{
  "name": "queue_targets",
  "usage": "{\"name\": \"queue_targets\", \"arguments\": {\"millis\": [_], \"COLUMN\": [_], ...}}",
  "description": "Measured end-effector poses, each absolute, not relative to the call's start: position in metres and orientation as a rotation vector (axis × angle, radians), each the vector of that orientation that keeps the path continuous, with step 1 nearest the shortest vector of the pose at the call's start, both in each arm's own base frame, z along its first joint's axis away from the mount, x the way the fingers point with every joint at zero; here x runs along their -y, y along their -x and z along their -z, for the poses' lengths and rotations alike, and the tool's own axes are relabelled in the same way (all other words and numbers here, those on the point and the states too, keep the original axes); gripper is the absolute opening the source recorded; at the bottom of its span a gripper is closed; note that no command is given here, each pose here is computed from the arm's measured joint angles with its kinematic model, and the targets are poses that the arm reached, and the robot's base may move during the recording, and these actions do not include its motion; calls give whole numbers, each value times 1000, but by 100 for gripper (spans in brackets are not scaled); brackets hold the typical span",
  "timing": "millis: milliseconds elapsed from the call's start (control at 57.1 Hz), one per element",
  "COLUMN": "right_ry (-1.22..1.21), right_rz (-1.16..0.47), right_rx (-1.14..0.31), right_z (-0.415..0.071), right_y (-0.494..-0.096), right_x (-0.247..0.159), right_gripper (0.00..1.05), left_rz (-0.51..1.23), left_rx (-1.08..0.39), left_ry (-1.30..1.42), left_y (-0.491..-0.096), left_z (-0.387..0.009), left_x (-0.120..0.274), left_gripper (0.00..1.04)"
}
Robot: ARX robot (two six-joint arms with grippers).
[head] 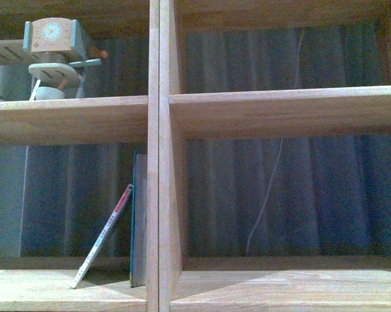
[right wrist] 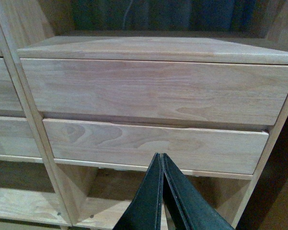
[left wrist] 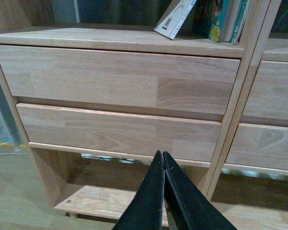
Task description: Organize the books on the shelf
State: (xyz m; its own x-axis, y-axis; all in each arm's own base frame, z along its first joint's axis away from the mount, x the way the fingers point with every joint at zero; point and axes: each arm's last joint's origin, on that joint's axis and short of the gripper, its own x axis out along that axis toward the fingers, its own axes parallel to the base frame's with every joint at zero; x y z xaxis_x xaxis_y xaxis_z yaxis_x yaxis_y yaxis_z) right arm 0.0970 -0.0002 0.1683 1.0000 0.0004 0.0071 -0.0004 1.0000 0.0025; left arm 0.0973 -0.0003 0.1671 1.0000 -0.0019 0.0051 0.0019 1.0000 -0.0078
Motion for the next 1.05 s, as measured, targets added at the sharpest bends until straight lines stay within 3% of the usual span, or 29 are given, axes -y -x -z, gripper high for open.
{"name": "queue_targets", "arguments": {"millis": [193,263,771,806,1051], "right_ry": [-2,-2,-2,-2,-2], "right_rz": [0,0,-1,0,0], "right_rx": [7,7,7,7,7], "right_z": [-168,-168,-168,-168,-168], "right_y": [-97,-97,-97,-97,-97], "right_x": [0,0,0,0,0], "right_gripper": [3,12,98,99,98], "left_rz": [2,2,2,2,2], "left_rx": [5,5,5,5,5], "left_ry": [8,8,8,7,6], "left_y": [-97,-97,-97,-97,-97], "left_z": [-167,-167,-167,-167,-167], "left_x": [0,0,0,0,0], "left_gripper": [3,3,93,99,98]}}
